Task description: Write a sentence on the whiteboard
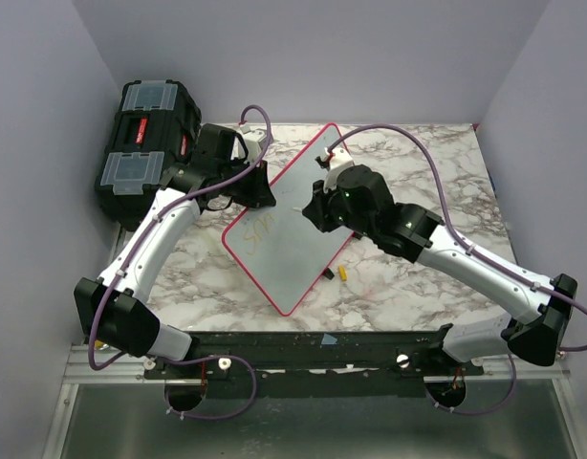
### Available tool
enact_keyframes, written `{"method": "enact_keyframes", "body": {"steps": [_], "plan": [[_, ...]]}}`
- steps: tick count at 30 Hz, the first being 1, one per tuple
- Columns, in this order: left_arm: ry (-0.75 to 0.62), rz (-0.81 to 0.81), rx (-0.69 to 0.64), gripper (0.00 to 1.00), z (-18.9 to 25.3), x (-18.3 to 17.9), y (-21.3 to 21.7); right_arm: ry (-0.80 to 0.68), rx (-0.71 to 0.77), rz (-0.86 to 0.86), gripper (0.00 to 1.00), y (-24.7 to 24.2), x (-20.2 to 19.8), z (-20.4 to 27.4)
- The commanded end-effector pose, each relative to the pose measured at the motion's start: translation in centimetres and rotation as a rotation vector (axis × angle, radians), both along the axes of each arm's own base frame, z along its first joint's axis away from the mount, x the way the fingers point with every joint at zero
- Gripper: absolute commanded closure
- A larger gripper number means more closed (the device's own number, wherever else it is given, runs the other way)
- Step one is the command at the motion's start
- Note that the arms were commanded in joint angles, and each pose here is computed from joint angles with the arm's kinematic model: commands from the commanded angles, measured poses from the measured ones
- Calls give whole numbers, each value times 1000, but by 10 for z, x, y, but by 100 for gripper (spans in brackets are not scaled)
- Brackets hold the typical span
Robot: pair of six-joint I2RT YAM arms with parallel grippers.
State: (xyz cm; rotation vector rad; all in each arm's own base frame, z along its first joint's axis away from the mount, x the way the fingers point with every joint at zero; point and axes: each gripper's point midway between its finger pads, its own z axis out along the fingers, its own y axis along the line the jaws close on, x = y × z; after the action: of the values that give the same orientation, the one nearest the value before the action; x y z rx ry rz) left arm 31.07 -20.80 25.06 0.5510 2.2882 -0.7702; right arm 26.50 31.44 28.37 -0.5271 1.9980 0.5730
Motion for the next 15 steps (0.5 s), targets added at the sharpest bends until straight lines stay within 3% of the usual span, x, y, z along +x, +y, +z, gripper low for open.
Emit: {"method": "enact_keyframes", "body": {"steps": [1, 15], "plan": [[-112, 1, 103, 100, 5, 15, 15, -2, 47, 34, 99, 14, 1, 8], [-101, 3, 109, 100, 0, 12, 15, -24, 63, 34, 99, 27, 12, 14]]}}
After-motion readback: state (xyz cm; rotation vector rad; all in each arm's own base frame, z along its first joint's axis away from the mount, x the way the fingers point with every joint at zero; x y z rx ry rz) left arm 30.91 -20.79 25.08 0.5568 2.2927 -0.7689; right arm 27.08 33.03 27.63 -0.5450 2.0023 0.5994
